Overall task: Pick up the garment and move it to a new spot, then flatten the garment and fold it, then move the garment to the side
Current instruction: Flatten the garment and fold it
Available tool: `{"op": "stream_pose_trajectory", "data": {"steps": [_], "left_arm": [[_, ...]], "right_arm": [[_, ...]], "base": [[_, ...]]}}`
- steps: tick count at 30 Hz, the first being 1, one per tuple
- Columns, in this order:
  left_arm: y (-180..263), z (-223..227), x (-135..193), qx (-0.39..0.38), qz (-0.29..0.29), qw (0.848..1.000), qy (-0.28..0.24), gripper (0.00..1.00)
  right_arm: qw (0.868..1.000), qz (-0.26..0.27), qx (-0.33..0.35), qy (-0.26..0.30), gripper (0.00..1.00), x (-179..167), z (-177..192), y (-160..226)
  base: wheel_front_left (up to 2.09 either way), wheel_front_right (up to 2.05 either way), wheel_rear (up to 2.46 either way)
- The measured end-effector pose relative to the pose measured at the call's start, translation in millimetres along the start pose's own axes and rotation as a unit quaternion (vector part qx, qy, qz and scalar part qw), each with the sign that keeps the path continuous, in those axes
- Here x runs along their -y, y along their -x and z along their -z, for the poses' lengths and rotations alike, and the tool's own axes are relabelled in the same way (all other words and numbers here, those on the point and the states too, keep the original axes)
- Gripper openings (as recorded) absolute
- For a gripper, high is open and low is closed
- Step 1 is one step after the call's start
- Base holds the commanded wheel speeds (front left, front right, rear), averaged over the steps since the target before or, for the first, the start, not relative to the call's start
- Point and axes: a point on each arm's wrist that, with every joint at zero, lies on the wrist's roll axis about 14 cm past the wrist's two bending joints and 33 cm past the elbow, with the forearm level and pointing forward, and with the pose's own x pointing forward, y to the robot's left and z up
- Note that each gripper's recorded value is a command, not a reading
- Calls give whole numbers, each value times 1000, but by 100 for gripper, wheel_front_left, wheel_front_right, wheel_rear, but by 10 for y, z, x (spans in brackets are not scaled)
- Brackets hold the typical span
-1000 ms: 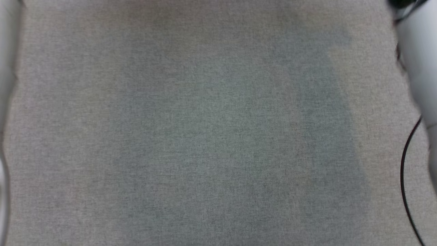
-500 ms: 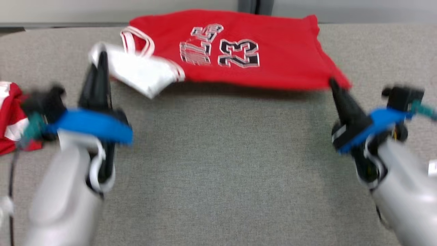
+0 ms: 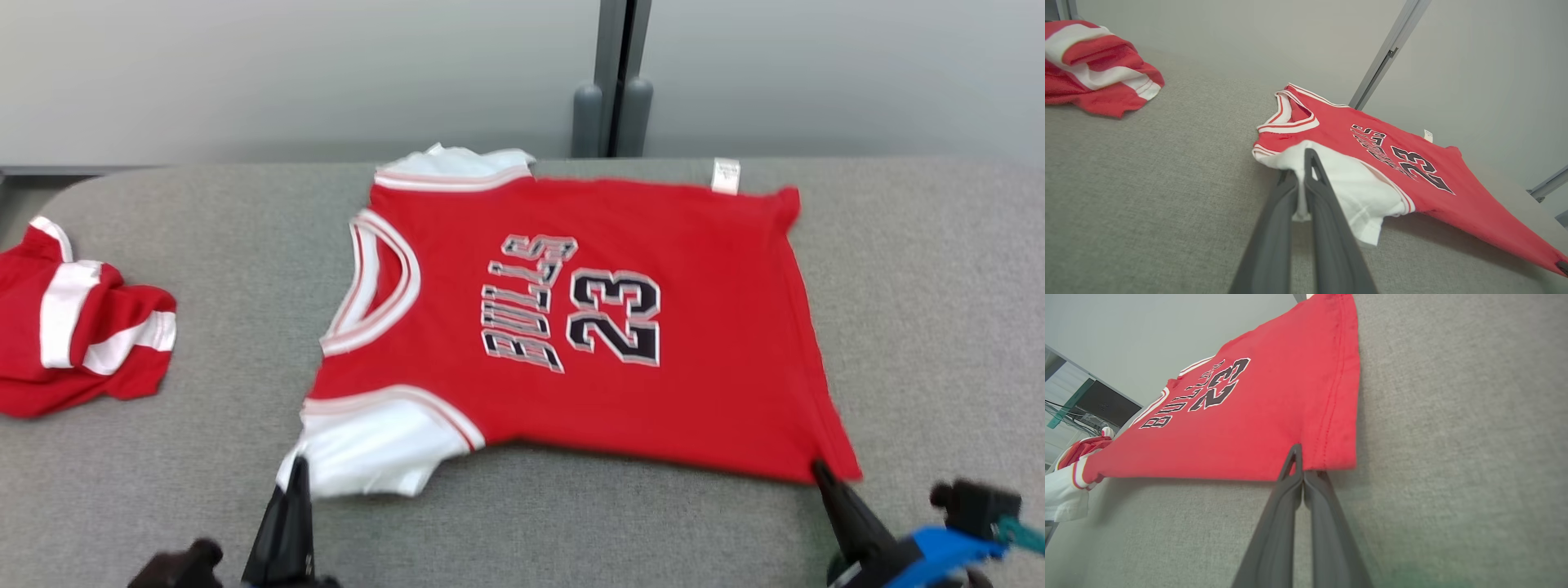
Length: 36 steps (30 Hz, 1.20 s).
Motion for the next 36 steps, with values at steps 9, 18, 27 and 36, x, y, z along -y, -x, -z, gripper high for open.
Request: {"op": "stream_pose_trajectory", "data": {"steps": [9, 18, 27, 36], "left_arm": [[487, 88, -52, -27, -19, 999, 7, 0], [389, 96, 138, -38, 26, 999, -10, 0], [-87, -163, 211, -15, 75, 996, -47, 0], [-688, -143, 216, -44, 104, 990, -86, 0]], "right_arm": [[999, 25, -40, -17, 0, 111, 372, 548], [999, 8, -36, -10, 0, -104, 234, 479], [999, 13, -20, -43, 0, -170, -30, 323], [998, 22, -24, -55, 0, -113, -227, -45]], "base": [[0, 0, 0], [0, 0, 0], [0, 0, 0], [0, 0, 0]]}}
